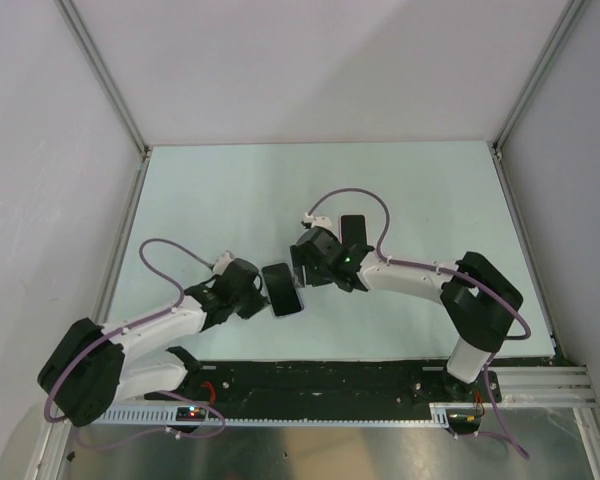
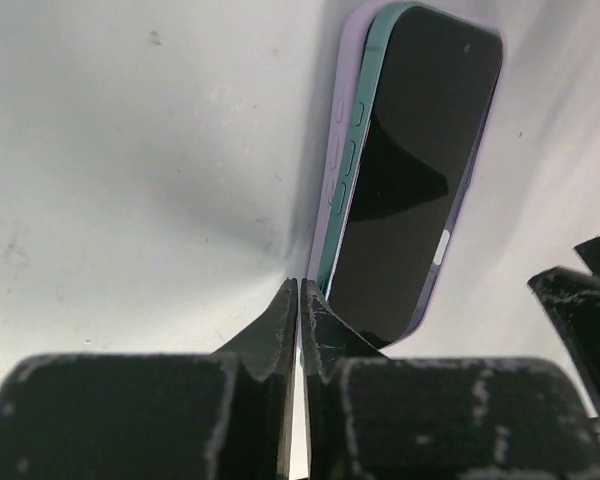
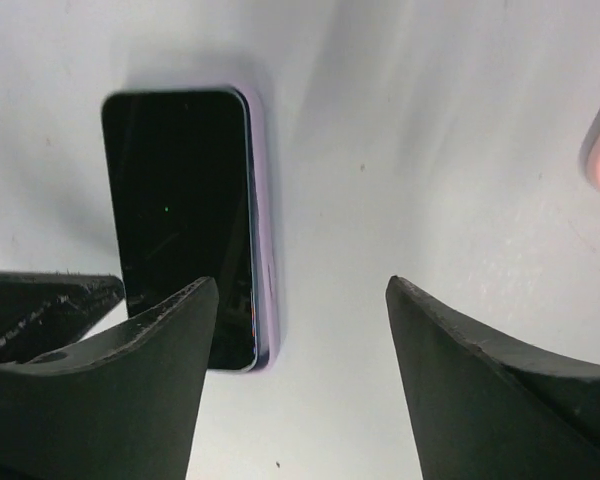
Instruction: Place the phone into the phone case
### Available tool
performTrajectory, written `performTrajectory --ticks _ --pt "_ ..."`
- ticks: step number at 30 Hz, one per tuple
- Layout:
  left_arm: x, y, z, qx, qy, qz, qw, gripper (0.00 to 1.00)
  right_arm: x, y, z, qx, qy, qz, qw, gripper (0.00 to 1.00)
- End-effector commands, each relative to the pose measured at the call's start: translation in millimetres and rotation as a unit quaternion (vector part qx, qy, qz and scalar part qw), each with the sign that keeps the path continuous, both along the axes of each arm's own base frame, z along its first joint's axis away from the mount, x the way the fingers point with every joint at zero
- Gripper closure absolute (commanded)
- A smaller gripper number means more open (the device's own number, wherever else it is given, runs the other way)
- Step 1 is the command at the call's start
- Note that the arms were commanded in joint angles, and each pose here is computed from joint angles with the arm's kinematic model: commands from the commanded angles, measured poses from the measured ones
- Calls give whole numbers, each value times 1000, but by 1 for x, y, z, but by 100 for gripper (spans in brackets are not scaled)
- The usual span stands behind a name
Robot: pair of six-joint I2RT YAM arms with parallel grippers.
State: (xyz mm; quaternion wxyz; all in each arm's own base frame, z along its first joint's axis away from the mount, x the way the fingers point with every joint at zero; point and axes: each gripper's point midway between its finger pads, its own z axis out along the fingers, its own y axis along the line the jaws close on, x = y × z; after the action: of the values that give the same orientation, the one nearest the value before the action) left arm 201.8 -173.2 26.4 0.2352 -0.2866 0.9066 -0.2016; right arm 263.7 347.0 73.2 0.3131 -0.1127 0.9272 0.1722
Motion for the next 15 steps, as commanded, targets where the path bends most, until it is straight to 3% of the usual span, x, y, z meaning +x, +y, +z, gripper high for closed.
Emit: performTrajectory --ticks 1,7,15 --pt "9 -17 14 -6 -16 -22 1000 93 -13 -4 4 38 12 -3 999 29" --pt "12 -25 15 -1 -13 -32 999 94 -21 -11 -15 45 37 -4 998 45" --pt "15 -31 18 -1 -14 -40 999 95 -22 -17 -29 29 48 -16 998 57"
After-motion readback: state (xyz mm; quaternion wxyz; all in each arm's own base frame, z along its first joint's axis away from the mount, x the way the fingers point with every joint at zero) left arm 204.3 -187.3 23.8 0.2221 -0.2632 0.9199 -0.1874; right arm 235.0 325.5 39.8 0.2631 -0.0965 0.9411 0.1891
